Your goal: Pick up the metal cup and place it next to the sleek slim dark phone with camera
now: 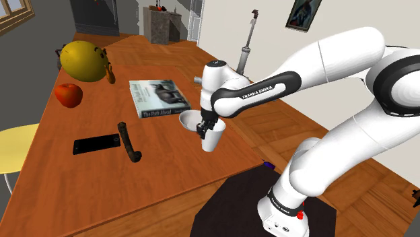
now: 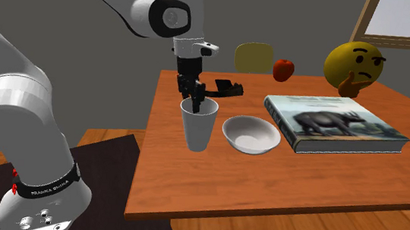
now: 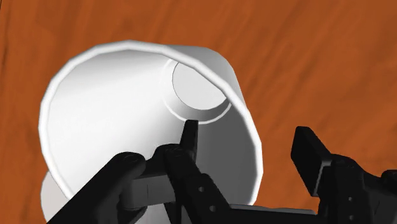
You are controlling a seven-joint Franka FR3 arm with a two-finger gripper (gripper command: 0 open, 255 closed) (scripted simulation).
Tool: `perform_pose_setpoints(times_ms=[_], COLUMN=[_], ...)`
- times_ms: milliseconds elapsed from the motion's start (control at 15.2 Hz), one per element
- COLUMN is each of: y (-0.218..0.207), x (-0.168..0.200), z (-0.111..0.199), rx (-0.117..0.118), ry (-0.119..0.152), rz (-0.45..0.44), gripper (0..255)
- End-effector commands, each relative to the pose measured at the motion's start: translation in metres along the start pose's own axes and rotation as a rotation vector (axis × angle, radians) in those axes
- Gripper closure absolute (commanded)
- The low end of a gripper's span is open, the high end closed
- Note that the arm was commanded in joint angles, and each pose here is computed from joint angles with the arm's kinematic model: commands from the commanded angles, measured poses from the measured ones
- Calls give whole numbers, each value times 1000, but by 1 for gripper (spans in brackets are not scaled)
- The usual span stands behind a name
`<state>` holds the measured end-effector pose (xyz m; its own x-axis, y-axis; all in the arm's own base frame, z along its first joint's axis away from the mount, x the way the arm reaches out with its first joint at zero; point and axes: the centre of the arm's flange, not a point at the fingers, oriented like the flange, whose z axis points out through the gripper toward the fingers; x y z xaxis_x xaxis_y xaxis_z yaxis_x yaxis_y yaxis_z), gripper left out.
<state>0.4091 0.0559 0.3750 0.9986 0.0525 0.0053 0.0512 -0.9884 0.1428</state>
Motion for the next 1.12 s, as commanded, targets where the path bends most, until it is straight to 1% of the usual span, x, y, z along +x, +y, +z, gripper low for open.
perform_pose_setpoints(times_ms=[0, 528, 1056], y=[0, 0, 6], x=[0, 0, 0], z=[0, 0, -42], rx=[0, 0, 0], ry=[0, 0, 0], rz=[0, 0, 0], gripper=[255, 255, 255])
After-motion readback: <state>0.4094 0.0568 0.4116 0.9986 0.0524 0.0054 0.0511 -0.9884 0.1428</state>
